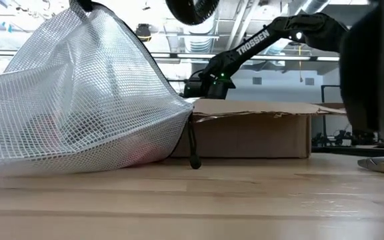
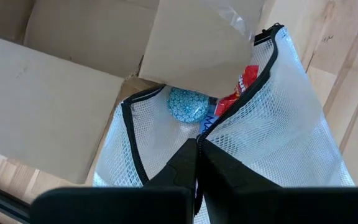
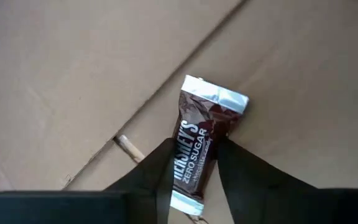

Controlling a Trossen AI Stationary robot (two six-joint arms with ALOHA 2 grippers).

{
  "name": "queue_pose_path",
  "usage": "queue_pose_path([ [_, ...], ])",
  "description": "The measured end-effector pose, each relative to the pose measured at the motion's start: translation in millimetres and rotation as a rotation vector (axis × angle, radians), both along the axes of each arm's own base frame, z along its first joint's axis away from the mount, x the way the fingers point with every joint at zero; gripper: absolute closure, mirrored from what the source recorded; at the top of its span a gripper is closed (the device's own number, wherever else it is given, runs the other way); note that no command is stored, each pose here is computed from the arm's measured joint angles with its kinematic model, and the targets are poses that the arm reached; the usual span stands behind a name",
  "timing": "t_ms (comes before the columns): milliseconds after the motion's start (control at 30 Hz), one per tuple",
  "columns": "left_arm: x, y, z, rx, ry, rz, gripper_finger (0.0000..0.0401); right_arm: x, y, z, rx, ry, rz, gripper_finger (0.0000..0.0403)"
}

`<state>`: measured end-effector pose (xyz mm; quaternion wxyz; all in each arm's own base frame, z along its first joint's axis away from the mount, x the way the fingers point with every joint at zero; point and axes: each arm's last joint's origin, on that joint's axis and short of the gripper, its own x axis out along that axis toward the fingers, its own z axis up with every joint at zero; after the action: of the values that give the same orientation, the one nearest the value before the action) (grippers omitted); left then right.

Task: Unpack boxes
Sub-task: Put the brown candy into the transparent zip bag

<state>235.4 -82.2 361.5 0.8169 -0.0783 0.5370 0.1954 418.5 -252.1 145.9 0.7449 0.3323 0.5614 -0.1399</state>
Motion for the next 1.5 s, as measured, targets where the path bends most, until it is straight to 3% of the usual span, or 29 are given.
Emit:
queue_pose_path([
  [333,0.0,0.0,0.0,-0.001,-0.001,0.005,0.0401,0.3,2.4,-0.2,-0.007,0.003,0.04,0.0293],
  [433,0.0,0.0,0.0,-0.001,-0.001,0.005,0.0401,-3.0,-1.2,-0.2,0.007,-0.002,0.051,0.032],
  [533,0.0,0.0,0.0,-0.001,-0.002,0.006,0.0401,-9.1,-8.8,-0.1,0.038,-0.014,0.046,0.0379],
  [633,0.0,0.0,0.0,-0.001,-0.002,0.006,0.0401,-13.5,-15.2,0.3,0.069,-0.035,0.034,0.0398],
  [967,-0.1,0.0,0.0,0.006,0.002,-0.009,0.0401,-15.6,-19.3,4.5,0.056,-0.056,0.087,0.0403],
  [1300,-1.1,0.5,-0.3,0.019,0.02,-0.033,0.0401,-14.0,-16.0,43.1,0.024,-0.067,0.233,0.0403],
  [1500,-1.9,0.8,-0.5,0.016,0.025,-0.015,0.0401,-14.6,-14.6,50.4,0.012,-0.063,0.269,0.0403],
])
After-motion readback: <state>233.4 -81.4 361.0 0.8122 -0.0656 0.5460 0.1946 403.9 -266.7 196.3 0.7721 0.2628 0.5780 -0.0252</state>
